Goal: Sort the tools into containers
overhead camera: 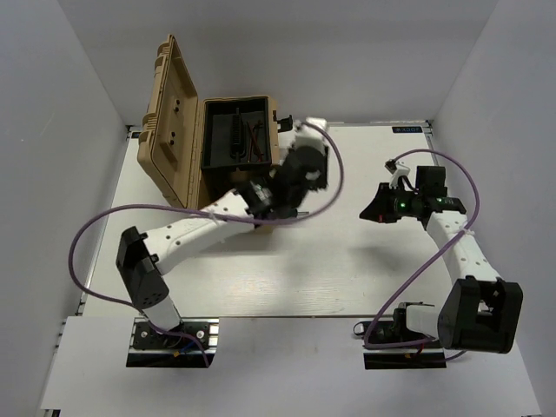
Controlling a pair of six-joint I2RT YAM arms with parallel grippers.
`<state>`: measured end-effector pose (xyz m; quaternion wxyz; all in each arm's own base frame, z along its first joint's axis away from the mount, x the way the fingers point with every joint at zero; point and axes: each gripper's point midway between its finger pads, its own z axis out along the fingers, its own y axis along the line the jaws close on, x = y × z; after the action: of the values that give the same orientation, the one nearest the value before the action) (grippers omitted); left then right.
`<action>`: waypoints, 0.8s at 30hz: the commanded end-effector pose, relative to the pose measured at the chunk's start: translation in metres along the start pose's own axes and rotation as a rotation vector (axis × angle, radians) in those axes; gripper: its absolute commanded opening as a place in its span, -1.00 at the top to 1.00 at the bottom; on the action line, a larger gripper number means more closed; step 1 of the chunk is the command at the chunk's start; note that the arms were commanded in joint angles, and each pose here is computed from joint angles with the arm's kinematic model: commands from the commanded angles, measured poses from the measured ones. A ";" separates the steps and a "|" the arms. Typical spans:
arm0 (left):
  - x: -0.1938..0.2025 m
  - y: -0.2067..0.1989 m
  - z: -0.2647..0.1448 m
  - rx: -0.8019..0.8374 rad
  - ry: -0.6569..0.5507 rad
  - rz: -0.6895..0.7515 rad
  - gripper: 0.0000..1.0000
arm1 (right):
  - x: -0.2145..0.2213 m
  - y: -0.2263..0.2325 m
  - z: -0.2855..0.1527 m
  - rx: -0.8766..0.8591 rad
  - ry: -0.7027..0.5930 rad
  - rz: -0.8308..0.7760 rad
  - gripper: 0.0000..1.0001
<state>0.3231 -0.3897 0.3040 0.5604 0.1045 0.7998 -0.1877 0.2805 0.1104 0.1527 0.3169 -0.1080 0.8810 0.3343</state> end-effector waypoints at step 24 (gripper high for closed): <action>-0.067 0.330 0.079 -0.759 0.034 0.055 0.75 | 0.029 0.013 0.051 -0.111 0.273 -0.189 -0.02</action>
<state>0.5343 -0.1298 0.2505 0.5313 -0.0755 0.8324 0.1384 0.2692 0.1514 0.1025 0.2037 -0.2251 0.8887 0.3435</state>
